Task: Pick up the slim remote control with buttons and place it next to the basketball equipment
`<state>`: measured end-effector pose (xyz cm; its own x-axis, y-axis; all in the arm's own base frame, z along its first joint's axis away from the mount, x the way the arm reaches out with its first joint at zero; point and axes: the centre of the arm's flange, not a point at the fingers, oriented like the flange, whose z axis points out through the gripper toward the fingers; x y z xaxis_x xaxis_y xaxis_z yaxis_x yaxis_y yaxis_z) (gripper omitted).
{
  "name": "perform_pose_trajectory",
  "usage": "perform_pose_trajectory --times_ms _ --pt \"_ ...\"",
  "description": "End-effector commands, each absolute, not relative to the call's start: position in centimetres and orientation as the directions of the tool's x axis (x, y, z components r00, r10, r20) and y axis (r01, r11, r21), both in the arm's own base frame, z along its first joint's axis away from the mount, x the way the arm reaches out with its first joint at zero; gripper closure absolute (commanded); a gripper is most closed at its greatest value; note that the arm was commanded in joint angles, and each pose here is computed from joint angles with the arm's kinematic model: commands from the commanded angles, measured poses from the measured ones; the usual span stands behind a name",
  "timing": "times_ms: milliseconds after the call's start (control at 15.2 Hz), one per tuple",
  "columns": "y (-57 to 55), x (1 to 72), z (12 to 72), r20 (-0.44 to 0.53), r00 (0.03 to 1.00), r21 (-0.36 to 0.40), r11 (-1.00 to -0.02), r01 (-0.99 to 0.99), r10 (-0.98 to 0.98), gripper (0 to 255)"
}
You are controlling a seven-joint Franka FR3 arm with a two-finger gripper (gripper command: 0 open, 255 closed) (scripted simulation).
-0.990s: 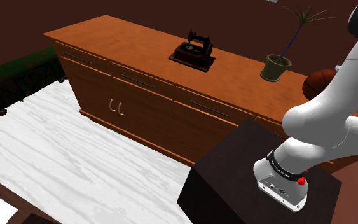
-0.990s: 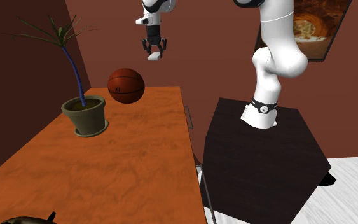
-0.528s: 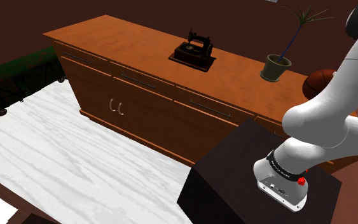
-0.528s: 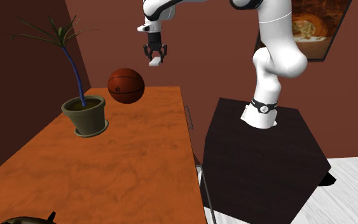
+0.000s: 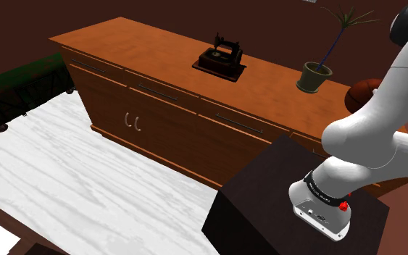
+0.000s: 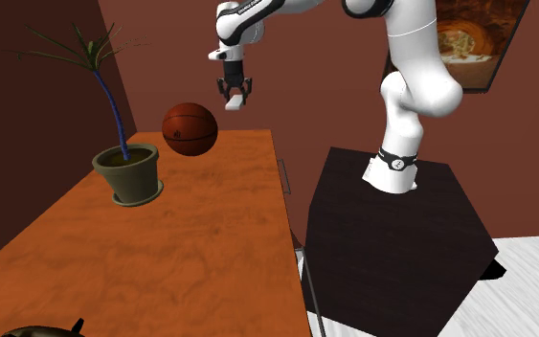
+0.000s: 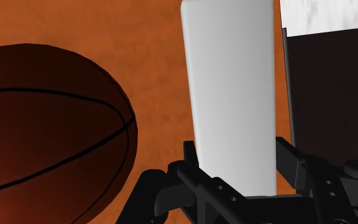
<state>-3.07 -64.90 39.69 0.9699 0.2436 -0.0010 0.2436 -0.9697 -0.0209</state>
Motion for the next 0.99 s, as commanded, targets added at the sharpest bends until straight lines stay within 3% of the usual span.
perform_pose_trajectory --times_ms 0,924 --pt "-64.9 -3.1 38.6 -0.001 0.970 -0.020 -0.970 0.244 0.244 255" --pt "-64.9 -3.1 31.2 -0.001 0.970 -0.020 -0.970 0.244 0.244 255"
